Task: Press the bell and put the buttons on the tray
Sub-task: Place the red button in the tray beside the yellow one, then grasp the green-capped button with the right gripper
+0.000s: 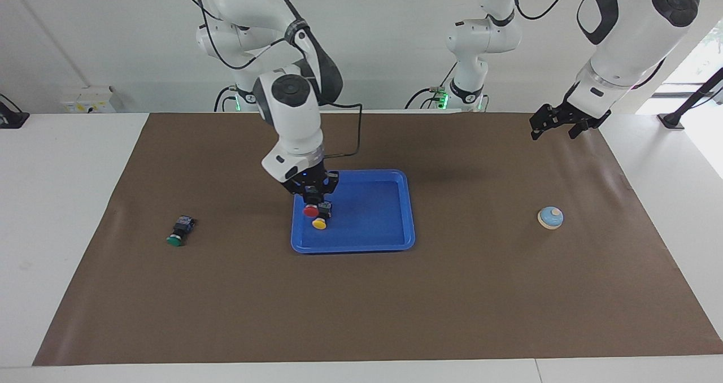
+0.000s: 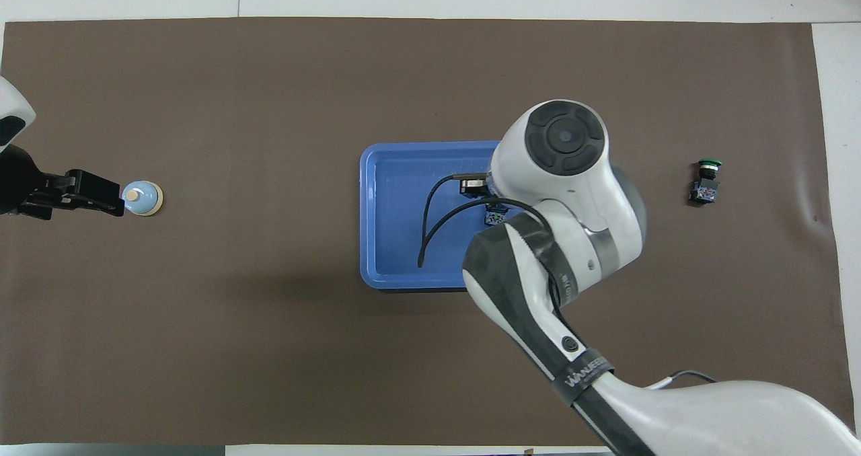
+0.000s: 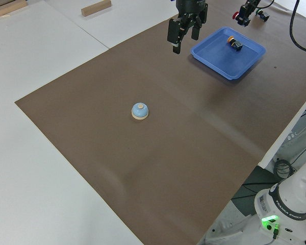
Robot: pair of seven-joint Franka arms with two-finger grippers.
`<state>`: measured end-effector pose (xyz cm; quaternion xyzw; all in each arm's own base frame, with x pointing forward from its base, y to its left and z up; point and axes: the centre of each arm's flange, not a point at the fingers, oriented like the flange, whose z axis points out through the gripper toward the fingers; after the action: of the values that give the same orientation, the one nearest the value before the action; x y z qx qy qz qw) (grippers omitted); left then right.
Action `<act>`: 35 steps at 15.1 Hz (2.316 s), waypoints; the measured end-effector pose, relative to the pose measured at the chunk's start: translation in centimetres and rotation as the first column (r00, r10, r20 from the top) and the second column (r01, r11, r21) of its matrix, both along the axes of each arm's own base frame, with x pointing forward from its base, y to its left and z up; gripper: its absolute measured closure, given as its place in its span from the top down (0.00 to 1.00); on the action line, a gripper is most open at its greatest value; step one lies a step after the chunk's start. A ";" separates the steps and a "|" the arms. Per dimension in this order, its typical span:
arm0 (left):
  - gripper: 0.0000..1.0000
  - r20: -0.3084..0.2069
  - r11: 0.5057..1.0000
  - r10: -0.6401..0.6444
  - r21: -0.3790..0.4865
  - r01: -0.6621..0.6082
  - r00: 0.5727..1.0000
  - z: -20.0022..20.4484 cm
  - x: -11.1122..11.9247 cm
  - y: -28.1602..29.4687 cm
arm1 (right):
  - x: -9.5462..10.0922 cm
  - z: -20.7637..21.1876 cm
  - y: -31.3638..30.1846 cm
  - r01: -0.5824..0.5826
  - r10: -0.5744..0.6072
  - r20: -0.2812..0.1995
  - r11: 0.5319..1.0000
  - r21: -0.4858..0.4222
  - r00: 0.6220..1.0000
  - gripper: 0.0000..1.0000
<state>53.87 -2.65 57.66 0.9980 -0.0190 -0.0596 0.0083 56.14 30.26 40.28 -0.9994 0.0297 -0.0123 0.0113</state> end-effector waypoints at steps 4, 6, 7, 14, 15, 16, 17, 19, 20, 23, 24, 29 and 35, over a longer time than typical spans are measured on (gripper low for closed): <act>1.00 0.000 1.000 0.000 0.000 0.000 1.000 0.0 0.0 0.0 | -1.7 -4.8 6.0 0.057 -0.057 0.018 0.998 0.031 0.998 0.41; 1.00 0.000 1.000 0.000 0.000 0.000 1.000 0.0 0.0 0.0 | -1.7 -7.6 6.4 0.067 -0.069 0.031 0.997 0.048 0.997 0.41; 1.00 0.000 1.000 0.000 0.000 0.000 1.000 0.0 0.0 0.0 | -1.8 -8.8 6.1 0.070 -0.072 0.036 0.996 0.052 0.997 0.41; 1.00 0.000 1.000 0.000 0.000 0.000 1.000 0.0 0.0 0.0 | -2.0 -9.6 5.0 0.164 -0.166 0.027 0.985 0.051 0.986 0.68; 1.00 0.000 1.000 0.000 0.000 0.000 1.000 0.0 0.0 0.0 | -1.8 -8.7 4.4 0.174 -0.175 0.019 0.984 0.040 0.984 0.78; 1.00 0.000 1.000 0.000 0.000 0.000 1.000 0.0 0.0 0.0 | -1.3 -7.3 3.4 0.190 -0.191 0.007 0.981 0.024 0.982 0.88; 1.00 0.000 1.000 0.000 0.000 0.000 1.000 0.0 0.0 0.0 | -0.6 -5.2 1.9 0.207 -0.207 -0.004 0.978 0.008 0.978 0.98; 1.00 0.000 1.000 0.000 0.000 0.000 1.000 0.0 0.0 0.0 | 1.1 -0.8 -2.5 0.189 -0.189 -0.011 0.982 -0.011 0.982 1.00; 1.00 0.000 1.000 0.000 0.000 0.000 1.000 0.0 0.0 0.0 | 1.8 1.0 -5.4 0.166 -0.166 -0.011 0.986 -0.016 0.986 1.00; 1.00 0.000 1.000 0.000 0.000 0.000 1.000 0.0 0.0 0.0 | 4.1 3.8 -15.7 0.091 -0.091 -0.014 0.995 -0.027 0.996 1.00; 1.00 0.000 1.000 0.000 0.000 0.000 1.000 0.0 0.0 0.0 | 4.7 3.8 -19.0 0.073 -0.073 -0.019 0.997 -0.030 0.997 1.00; 1.00 0.000 1.000 0.000 0.000 0.000 1.000 0.0 0.0 0.0 | 5.0 1.4 -34.0 0.065 -0.066 -0.037 0.997 -0.037 0.997 1.00; 1.00 0.000 1.000 0.000 0.000 0.000 1.000 0.0 0.0 0.0 | 1.3 -7.3 -38.3 0.083 -0.079 0.058 0.993 -0.084 0.995 1.00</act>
<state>53.87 -2.65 57.67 0.9980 -0.0190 -0.0596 0.0083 57.42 -8.03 32.96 -0.9962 0.0694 -0.0413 -0.0315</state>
